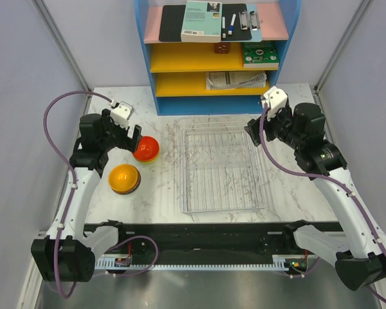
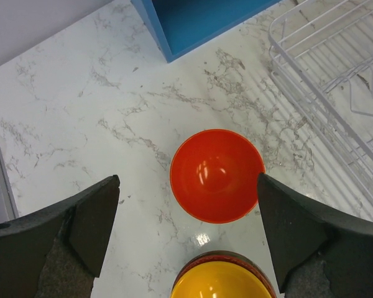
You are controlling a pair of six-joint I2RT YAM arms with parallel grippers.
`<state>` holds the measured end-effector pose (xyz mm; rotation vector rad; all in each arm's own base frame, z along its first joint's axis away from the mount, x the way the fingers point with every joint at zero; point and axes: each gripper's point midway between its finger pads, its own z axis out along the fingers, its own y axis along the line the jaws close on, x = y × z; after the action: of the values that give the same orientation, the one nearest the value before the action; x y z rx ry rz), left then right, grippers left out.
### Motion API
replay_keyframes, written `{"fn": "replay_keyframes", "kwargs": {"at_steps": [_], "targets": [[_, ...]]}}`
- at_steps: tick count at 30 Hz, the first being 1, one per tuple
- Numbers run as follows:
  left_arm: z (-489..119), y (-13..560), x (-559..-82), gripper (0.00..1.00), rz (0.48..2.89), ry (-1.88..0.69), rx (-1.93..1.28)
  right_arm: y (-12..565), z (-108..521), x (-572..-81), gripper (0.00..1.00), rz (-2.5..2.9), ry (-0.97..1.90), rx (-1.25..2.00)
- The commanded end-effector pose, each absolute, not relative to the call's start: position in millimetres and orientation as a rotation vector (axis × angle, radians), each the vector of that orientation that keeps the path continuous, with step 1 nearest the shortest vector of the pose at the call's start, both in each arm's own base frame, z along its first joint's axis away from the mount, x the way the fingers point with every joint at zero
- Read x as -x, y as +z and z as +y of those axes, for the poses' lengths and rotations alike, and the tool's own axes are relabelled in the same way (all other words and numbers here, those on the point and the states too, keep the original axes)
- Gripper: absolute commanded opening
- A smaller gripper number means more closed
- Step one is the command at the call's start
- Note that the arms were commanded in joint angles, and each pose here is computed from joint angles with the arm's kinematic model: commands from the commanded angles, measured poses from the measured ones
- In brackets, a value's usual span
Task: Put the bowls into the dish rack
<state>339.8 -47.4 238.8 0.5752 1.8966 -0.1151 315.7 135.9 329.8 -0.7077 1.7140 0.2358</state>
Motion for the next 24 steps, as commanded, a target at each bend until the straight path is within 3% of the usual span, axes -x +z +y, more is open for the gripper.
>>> {"fn": "replay_keyframes", "kwargs": {"at_steps": [1, 10, 18, 24], "targets": [[-28, 231, -357, 0.97, 1.932, 0.002, -0.56, 337, 135, -320, 0.97, 1.671, 0.201, 0.712], [-13, 168, -399, 0.95, 2.132, 0.055, -0.565, 337, 136, -318, 0.98, 1.666, 0.205, 0.723], [-10, 135, -408, 0.76, 2.222, 0.048, -0.57, 338, 136, -317, 0.98, 1.661, 0.207, 0.724], [-10, 110, -405, 0.7, 2.284, 0.036, -0.574, 337, 136, -316, 0.98, 1.663, 0.212, 0.728]]}}
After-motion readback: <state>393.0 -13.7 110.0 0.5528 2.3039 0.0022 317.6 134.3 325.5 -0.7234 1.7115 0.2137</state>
